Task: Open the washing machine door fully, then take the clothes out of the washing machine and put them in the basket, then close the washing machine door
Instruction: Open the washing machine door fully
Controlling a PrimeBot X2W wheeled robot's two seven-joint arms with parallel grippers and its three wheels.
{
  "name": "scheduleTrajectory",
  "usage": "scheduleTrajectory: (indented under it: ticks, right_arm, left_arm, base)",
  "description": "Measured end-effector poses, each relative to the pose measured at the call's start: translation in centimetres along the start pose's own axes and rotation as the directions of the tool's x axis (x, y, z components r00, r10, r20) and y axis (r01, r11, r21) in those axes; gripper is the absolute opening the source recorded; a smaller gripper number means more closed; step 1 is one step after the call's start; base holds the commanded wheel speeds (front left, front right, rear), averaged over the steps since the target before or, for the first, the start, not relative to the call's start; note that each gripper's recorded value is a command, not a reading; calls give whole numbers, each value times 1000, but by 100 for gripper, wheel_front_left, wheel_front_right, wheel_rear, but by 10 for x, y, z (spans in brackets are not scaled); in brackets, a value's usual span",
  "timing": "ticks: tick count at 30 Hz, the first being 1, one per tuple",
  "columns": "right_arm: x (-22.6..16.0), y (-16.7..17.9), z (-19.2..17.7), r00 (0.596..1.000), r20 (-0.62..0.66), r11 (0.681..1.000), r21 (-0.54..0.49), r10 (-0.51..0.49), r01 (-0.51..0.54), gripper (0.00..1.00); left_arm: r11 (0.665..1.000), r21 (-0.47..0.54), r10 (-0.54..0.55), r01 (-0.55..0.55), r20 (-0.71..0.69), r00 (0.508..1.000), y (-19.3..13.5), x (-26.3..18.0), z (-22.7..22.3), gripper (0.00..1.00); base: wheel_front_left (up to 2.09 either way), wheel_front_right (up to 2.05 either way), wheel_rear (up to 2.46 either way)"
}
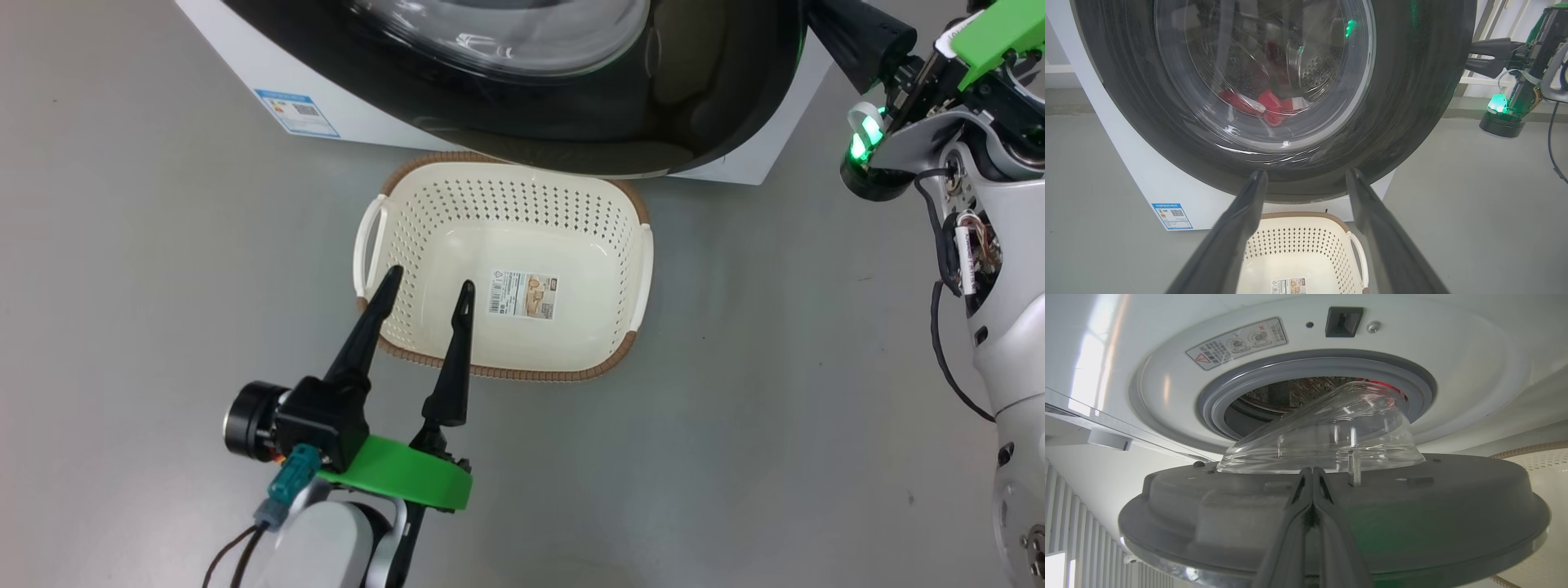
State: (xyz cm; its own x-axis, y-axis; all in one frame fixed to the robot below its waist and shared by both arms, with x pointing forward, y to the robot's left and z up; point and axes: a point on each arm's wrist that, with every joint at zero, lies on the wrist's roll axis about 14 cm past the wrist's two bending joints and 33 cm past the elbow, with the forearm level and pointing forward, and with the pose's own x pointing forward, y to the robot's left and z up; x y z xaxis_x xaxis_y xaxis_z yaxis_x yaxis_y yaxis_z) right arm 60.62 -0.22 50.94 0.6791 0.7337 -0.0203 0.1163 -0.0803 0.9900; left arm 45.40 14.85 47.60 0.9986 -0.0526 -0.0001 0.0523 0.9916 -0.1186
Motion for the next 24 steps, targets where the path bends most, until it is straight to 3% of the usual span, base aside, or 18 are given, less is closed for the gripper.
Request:
scheduleTrajectory:
  ticks: [10,22,24]
  right_arm:
    - [-33,14,10,991,87,995,26,98,-101,0]
    - [-107,-10,0,972,203,990,47,122,-134,0]
    - [-122,-16,-1,963,242,990,48,118,-133,36]
  left_arm:
    - [1000,-8,-8,8,11,1000,-5,-2,6,100]
    - [1000,-19,-11,11,-1,1000,-9,-15,4,100]
    - [1000,-19,-11,11,4,1000,-10,-17,5,100]
  base:
    - [0,0,0]
    - [0,0,0]
    - [0,0,0]
